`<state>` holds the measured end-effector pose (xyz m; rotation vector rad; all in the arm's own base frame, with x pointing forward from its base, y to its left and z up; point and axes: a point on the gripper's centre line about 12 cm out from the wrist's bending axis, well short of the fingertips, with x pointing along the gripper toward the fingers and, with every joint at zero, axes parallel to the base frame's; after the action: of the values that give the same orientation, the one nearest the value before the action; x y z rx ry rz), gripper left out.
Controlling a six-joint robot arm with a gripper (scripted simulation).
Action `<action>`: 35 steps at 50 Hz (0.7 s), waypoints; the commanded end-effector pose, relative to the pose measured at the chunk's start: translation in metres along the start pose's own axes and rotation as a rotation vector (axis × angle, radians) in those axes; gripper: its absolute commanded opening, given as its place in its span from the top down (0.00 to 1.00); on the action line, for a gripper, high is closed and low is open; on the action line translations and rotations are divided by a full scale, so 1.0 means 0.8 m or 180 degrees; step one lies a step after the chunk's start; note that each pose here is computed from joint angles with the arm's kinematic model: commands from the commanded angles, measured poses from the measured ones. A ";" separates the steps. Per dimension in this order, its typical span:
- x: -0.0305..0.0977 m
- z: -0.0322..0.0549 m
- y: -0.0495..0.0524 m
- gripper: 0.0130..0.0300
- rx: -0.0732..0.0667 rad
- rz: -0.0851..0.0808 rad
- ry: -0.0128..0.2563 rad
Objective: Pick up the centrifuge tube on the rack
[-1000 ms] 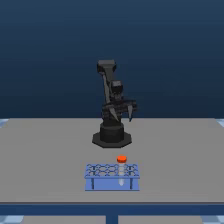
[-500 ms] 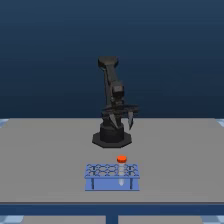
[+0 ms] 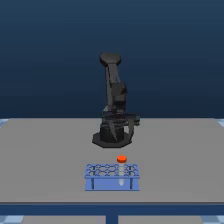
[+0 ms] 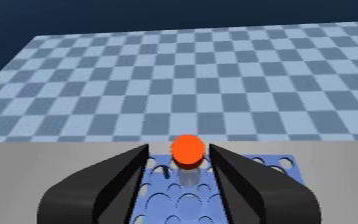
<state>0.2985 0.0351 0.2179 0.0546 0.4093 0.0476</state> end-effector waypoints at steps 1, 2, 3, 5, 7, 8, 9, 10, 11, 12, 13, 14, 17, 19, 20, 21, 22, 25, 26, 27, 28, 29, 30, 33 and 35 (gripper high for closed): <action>0.012 0.002 0.000 0.00 -0.0075 -0.0035 0.0075; 0.012 0.002 0.000 0.00 -0.0075 -0.0035 0.0075; 0.018 0.003 -0.001 0.00 -0.0080 -0.0051 0.0104; 0.018 0.003 -0.001 0.00 -0.0080 -0.0051 0.0104; 0.022 0.003 -0.001 0.00 -0.0085 -0.0066 0.0129; 0.026 0.004 -0.001 0.00 -0.0090 -0.0080 0.0152; 0.026 0.004 -0.001 0.00 -0.0090 -0.0080 0.0152; 0.026 0.004 -0.001 0.00 -0.0090 -0.0080 0.0152; 0.030 0.005 -0.001 0.00 -0.0094 -0.0093 0.0173; 0.030 0.005 -0.001 0.00 -0.0094 -0.0093 0.0173; 0.034 0.005 -0.001 0.00 -0.0097 -0.0105 0.0192; 0.034 0.005 -0.001 0.00 -0.0097 -0.0105 0.0192; 0.037 0.006 -0.002 0.00 -0.0101 -0.0116 0.0210; 0.040 0.006 -0.002 0.00 -0.0104 -0.0126 0.0227; 0.040 0.006 -0.002 0.00 -0.0104 -0.0126 0.0227; 0.043 0.007 -0.002 0.00 -0.0107 -0.0135 0.0243; 0.043 0.007 -0.002 0.00 -0.0107 -0.0135 0.0243; 0.046 0.007 -0.002 0.00 -0.0110 -0.0144 0.0258; 0.049 0.008 -0.002 0.00 -0.0112 -0.0151 0.0273; 0.049 0.008 -0.002 0.00 -0.0112 -0.0151 0.0273; 0.051 0.008 -0.002 0.00 -0.0115 -0.0158 0.0286; 0.051 0.008 -0.002 0.00 -0.0115 -0.0158 0.0286; 0.051 0.008 -0.002 0.00 -0.0115 -0.0158 0.0286; 0.055 0.008 -0.002 0.00 -0.0119 -0.0169 0.0310; 0.055 0.008 -0.002 0.00 -0.0119 -0.0169 0.0310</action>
<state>0.3407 0.0355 0.2067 0.0207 0.5033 0.0011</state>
